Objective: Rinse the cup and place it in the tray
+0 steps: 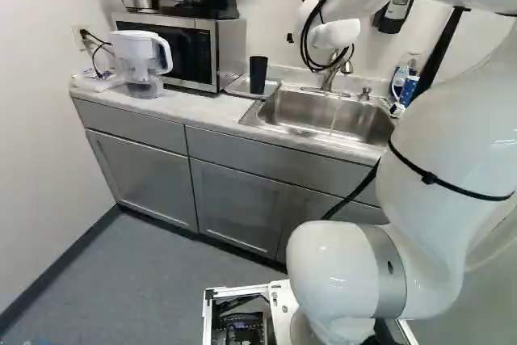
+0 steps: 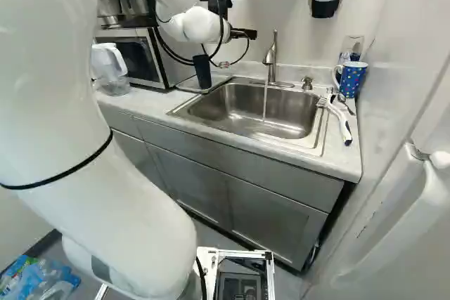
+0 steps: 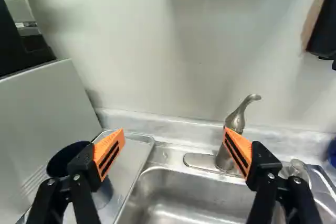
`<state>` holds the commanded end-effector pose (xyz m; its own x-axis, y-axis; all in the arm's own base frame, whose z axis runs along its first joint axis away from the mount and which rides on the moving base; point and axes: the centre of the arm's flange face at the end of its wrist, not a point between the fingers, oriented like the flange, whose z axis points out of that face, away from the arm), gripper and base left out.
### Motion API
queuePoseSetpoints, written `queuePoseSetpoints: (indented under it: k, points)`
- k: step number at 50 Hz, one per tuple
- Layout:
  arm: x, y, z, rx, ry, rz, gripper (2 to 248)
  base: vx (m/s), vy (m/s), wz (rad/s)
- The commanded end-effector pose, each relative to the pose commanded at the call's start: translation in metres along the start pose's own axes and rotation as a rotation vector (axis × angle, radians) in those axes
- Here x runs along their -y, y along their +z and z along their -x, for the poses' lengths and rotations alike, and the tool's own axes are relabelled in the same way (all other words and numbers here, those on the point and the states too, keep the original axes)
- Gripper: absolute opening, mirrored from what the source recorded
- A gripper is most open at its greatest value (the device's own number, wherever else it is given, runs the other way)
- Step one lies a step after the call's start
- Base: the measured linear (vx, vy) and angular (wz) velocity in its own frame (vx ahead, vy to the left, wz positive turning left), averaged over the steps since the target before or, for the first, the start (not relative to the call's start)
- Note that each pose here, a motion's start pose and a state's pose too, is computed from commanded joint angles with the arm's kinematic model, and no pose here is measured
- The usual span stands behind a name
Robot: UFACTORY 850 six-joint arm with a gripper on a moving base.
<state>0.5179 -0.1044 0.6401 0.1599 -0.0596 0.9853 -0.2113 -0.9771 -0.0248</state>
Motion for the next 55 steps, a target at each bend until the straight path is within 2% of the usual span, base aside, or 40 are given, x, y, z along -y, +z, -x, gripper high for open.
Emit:
queuePoseSetpoints:
  k: [19, 30, 55]
  points:
    - [-0.026, 0.007, -0.002, -0.001, 0.008, 0.048, 247, 0.0, 0.0, 0.0]
    - [-0.026, 0.006, -0.006, -0.009, 0.008, 0.048, 247, 0.0, 0.0, 0.0]
    - [-0.025, 0.008, -0.033, -0.05, 0.008, 0.046, 247, 0.0, 0.0, 0.0]
